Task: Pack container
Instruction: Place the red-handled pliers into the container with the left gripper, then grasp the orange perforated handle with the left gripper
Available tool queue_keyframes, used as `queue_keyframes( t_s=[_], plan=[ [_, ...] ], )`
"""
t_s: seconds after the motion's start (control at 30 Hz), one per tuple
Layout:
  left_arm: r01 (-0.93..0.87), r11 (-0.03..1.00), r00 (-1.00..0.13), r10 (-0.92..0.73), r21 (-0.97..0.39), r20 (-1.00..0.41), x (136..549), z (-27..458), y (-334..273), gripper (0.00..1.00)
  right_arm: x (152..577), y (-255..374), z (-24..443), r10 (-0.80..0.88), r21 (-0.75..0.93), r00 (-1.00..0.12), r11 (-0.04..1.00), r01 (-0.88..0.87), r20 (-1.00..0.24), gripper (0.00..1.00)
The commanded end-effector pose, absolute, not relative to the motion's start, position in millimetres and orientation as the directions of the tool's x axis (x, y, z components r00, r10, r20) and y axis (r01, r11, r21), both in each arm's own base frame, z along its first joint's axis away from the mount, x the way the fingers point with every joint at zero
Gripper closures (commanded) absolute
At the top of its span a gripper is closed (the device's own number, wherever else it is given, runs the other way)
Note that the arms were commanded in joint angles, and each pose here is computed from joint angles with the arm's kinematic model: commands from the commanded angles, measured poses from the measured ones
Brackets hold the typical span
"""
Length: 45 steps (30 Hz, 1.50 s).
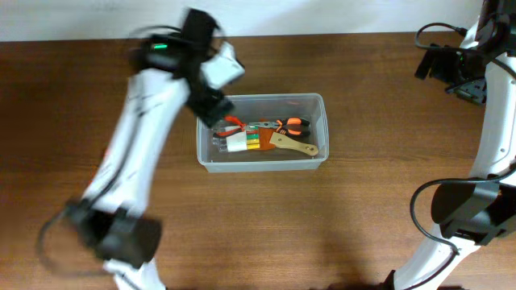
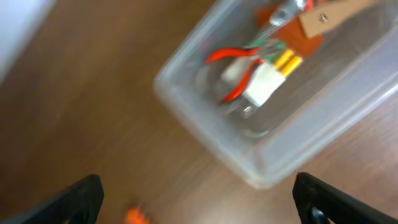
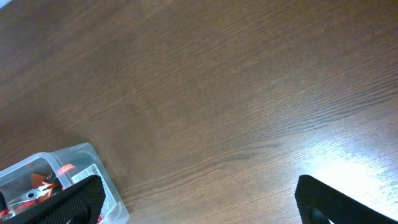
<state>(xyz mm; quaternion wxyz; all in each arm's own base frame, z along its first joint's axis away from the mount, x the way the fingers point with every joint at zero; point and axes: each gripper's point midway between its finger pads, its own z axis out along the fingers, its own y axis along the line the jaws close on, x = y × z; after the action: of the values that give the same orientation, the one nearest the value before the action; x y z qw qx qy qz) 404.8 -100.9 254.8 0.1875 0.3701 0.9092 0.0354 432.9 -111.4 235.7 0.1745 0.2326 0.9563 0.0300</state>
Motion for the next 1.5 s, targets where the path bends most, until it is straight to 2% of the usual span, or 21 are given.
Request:
queue_keyframes(
  t_s=[0.0,0.07,0.17,0.3,0.47,0.57,0.63,0.67,0.9,1.17,1.2,1.3,1.4,1.47],
  plan=[
    [0.433,0.880,-0.804,0.475,0.194,-0.358,389.5,285.0,-32.1,0.01,433.2,-111.2,227.6,0.466,0.143,-0.833,0.884,0.444,-0.296,0.02],
    [0.286,0.945,-0.892,0.323,0.157,-0.317,381.5,274.7,14.9,0.01,433.2,-111.2,227.6,0.466,0.143,-0.833,0.884,0.444,-0.296,0.02],
    [0.130,0.984,-0.954,0.158,0.123,-0.255,373.5,248.7,65.2,0.01,433.0,-111.2,227.5,0.467,0.142,-0.834,0.884,0.444,-0.296,0.02],
    [-0.008,0.996,-0.987,0.007,0.093,-0.161,363.2,190.9,121.3,0.01,432.9,-111.2,227.5,0.467,0.142,-0.834,0.884,0.444,-0.295,0.02],
    [-0.091,0.995,-0.994,-0.088,0.042,-0.058,351.9,117.5,151.9,0.01,433.1,-111.2,227.6,0.466,0.143,-0.834,0.884,0.444,-0.296,0.02],
    [-0.081,0.996,-0.997,-0.081,0.028,-0.011,350.9,85.3,158.2,0.00,433.9,-111.4,227.8,0.466,0.143,-0.833,0.885,0.444,-0.299,0.02],
    [-0.023,1.000,-0.998,-0.023,0.002,0.060,348.3,54.6,158.1,0.20,433.7,-111.4,227.8,0.466,0.143,-0.833,0.885,0.444,-0.298,0.02],
    [-0.012,1.000,-0.996,-0.011,-0.010,0.083,346.8,45.1,157.4,0.23,433.6,-111.3,227.7,0.466,0.143,-0.833,0.885,0.444,-0.298,0.02],
    [-0.016,0.998,-0.983,-0.006,-0.052,0.182,341.7,-6.3,155.1,0.23,433.2,-111.2,227.6,0.466,0.143,-0.833,0.884,0.444,-0.296,0.02],
    [-0.025,0.998,-0.980,-0.013,-0.059,0.201,341.6,-22.2,154.9,0.24,432.8,-111.1,227.4,0.467,0.142,-0.834,0.884,0.445,-0.294,0.02],
    [-0.025,0.998,-0.980,-0.013,-0.059,0.200,341.9,-22.3,155.0,0.27,432.8,-111.1,227.4,0.467,0.142,-0.834,0.884,0.445,-0.294,0.02],
    [-0.025,0.998,-0.981,-0.013,-0.057,0.195,343.1,-22.5,155.5,0.43,432.8,-111.1,227.4,0.467,0.142,-0.834,0.884,0.445,-0.294,0.02],
    [-0.024,0.999,-0.984,-0.015,-0.049,0.177,347.5,-23.5,157.5,0.46,432.8,-111.1,227.4,0.467,0.142,-0.834,0.884,0.445,-0.294,0.02],
    [-0.023,0.999,-0.986,-0.015,-0.045,0.167,350.0,-24.0,158.6,0.52,432.8,-111.1,227.4,0.467,0.142,-0.834,0.884,0.445,-0.294,0.02]
  ],
)
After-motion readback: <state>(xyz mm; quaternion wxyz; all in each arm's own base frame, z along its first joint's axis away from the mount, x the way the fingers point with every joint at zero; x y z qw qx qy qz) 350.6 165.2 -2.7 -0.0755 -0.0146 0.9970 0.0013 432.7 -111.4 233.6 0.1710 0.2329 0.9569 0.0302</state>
